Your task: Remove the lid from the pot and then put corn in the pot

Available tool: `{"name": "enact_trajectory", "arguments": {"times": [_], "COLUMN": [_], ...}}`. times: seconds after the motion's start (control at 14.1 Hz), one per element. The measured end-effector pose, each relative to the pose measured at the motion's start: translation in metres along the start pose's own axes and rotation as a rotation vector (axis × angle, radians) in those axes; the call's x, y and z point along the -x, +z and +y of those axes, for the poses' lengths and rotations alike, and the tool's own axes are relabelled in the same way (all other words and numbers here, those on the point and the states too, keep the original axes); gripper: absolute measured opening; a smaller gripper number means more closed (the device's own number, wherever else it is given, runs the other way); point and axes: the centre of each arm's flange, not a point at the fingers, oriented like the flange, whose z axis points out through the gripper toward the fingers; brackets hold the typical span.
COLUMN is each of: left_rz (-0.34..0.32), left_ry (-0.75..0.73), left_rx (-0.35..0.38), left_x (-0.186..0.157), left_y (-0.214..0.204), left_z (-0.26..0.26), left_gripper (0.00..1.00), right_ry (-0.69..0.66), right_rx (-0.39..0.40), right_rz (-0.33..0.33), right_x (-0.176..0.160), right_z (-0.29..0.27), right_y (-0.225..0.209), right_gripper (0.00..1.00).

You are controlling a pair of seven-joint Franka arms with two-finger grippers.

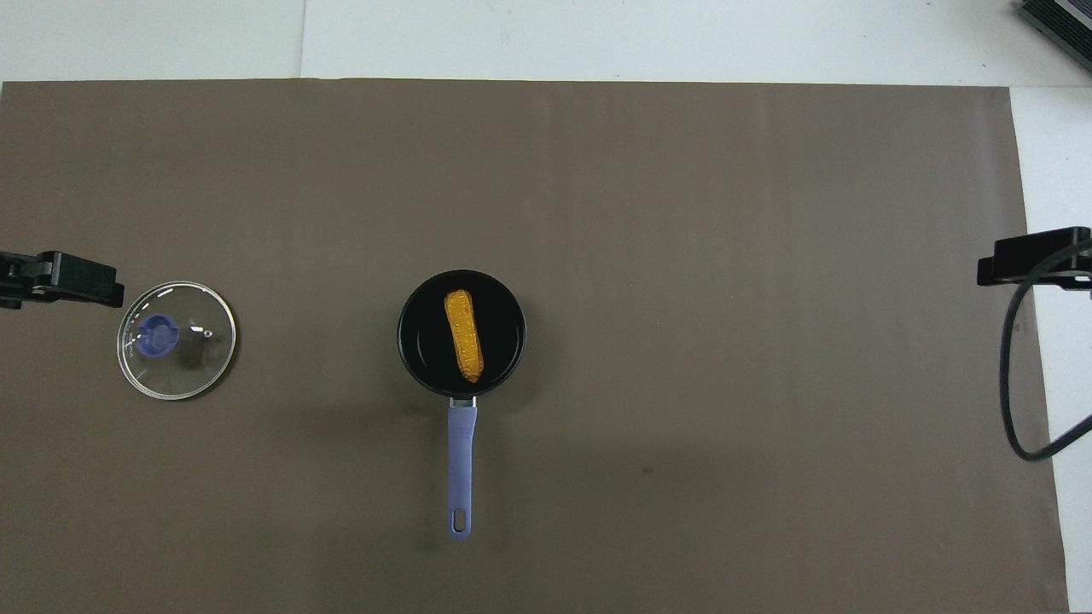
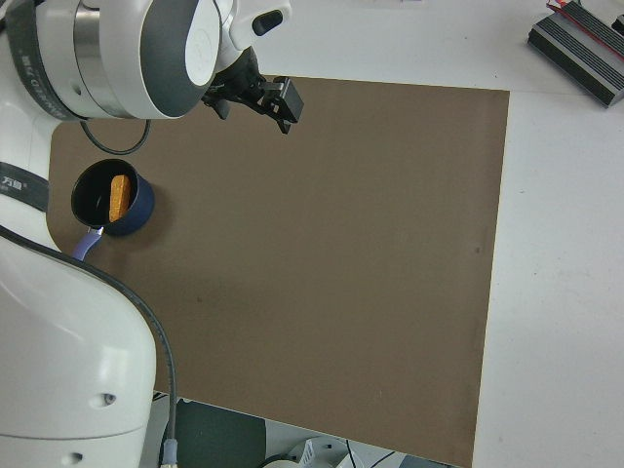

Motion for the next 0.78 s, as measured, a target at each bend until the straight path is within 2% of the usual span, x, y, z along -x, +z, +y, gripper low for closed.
{"name": "enact_trajectory", "arguments": {"times": [0.78], "left_rz": [0.000], "left_ry": [-0.022], "left_rx": [0.001], "left_x": [0.000], "left_y": [0.000], "left_z": [-0.012], "left_gripper": [1.00], "right_ry": [0.023], "right_rx": [0.007], "right_rz": [-0.016], "right_x": [-0.003], "right_z": [0.012], "right_y": [0.012], "right_gripper": [1.00]}}
